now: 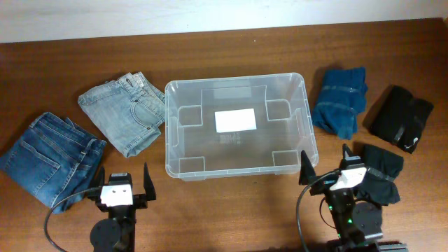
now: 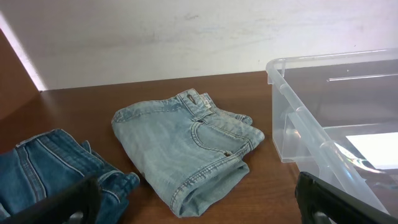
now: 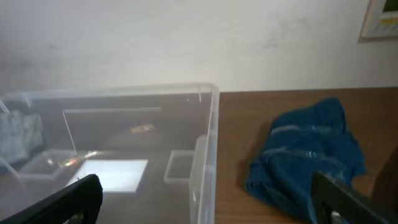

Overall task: Pack container
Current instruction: 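Move the right gripper over the teal bundled garment and lower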

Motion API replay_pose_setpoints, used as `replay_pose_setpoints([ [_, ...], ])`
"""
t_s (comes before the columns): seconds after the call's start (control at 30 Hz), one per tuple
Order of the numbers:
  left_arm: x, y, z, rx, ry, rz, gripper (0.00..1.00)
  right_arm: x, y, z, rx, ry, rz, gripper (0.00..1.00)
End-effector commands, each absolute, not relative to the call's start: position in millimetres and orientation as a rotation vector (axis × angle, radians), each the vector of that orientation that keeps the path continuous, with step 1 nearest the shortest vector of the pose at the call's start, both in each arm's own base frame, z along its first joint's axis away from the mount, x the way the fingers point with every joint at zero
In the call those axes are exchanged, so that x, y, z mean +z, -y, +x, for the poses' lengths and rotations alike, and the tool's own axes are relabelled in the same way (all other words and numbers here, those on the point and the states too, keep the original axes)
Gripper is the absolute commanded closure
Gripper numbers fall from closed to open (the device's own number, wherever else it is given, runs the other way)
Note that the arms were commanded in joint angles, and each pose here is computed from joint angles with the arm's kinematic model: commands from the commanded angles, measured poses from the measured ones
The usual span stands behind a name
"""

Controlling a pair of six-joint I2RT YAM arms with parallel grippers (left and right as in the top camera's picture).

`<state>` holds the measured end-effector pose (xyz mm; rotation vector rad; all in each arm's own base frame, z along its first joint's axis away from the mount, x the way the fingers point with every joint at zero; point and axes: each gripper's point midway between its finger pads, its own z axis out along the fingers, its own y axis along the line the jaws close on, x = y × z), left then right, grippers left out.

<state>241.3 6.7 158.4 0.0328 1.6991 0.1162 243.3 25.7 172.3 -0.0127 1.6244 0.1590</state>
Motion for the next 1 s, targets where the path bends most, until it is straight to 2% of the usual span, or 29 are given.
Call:
replay_pose_setpoints([
  [0.0, 155.3, -6.3, 241.5, 0.121, -1.7, 0.046, 0.0, 248.5, -18.6, 226.6, 0.218, -1.5, 0.082, 0.02],
  [0.2, 155.3, -6.3, 241.5, 0.121, -1.7, 0.046, 0.01, 301.6, -16.3, 216.6, 0.213, -1.549, 0.097, 0.02],
  [0.53, 155.3, -6.3, 241.5, 0.121, -1.7, 0.046, 0.01, 340.6, -18.3, 236.9, 0.193, -1.782, 0.107, 0.01],
  [0.97, 155.3, -6.3, 241.5, 0.121, -1.7, 0.046, 0.0, 333.9, -20.9, 264.8, 0.165, -2.034, 0.114, 0.01],
])
